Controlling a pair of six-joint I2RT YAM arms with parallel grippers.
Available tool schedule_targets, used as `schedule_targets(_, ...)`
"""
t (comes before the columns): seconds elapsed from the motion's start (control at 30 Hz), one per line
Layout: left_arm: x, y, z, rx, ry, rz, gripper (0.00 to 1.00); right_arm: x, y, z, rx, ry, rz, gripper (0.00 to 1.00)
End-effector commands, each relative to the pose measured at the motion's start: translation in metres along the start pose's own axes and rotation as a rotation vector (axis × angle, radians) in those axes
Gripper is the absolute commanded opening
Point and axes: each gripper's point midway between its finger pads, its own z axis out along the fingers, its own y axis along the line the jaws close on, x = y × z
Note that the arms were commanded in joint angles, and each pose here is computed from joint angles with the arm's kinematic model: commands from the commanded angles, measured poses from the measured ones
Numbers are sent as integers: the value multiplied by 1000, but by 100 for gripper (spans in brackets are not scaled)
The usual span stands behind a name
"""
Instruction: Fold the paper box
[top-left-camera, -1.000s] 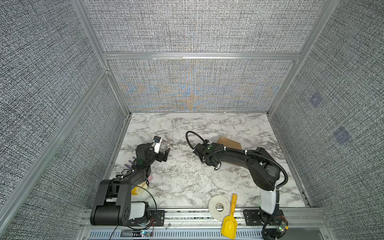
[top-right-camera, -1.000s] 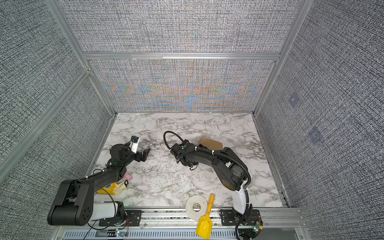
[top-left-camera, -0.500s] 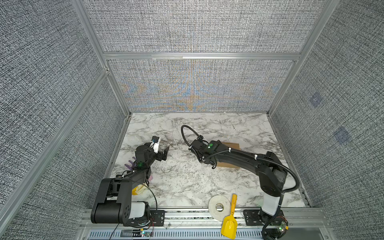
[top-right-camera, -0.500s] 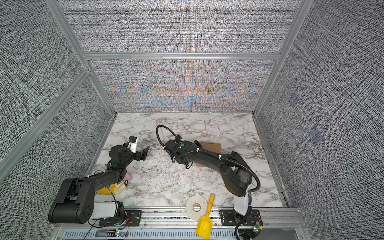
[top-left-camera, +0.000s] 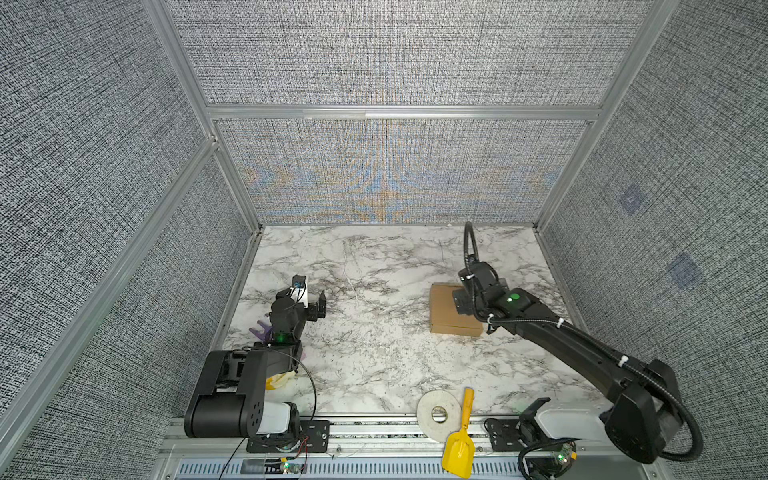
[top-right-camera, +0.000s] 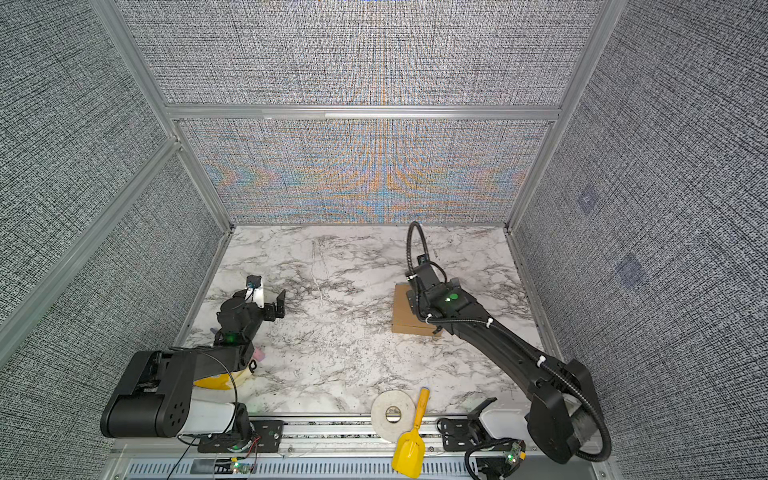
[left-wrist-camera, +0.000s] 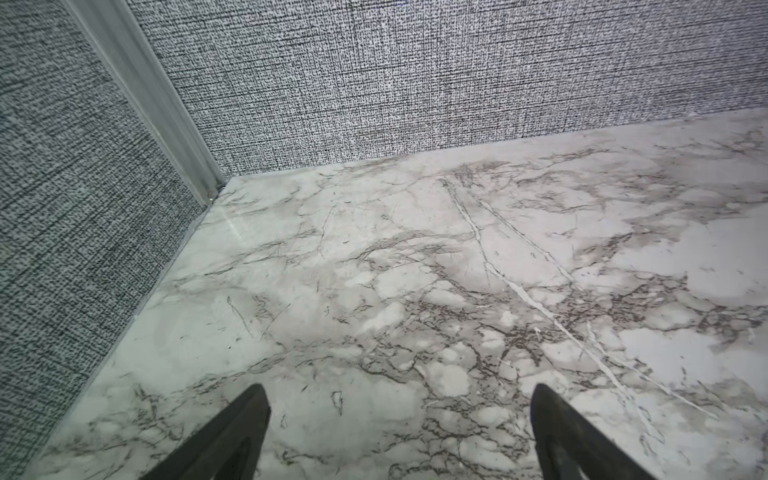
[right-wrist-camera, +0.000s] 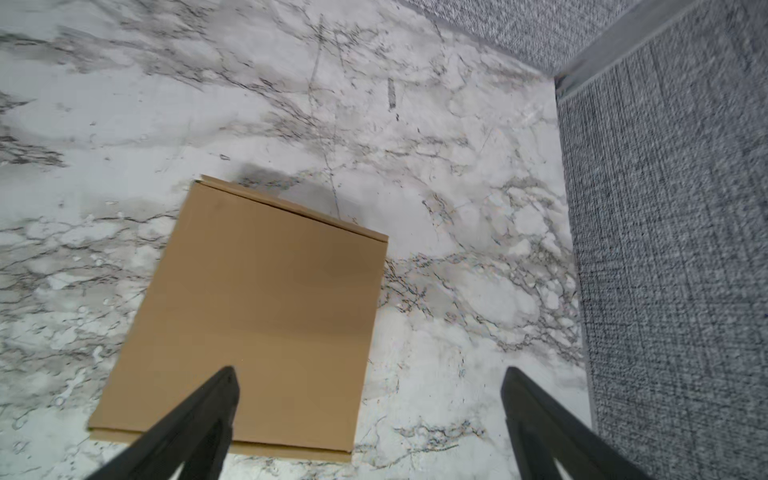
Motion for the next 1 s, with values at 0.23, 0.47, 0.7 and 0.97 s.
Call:
schedule_targets(0.23, -12, 18, -22, -123, -194, -20, 99, 35, -44, 29, -137, -161, 138, 99)
schedule_targets(0.47, -9, 27, -14, -167, -167, -45, 99, 47, -71, 41, -139, -397, 226, 99)
schedule_targets(0.7, -10, 28, -16, -171, -173, -44, 99, 53, -84, 61, -119, -468, 293, 99)
schedule_targets(0.97, -10, 28, -17, -171, -176, -42, 99, 30, -89, 74, -163, -574, 353, 99)
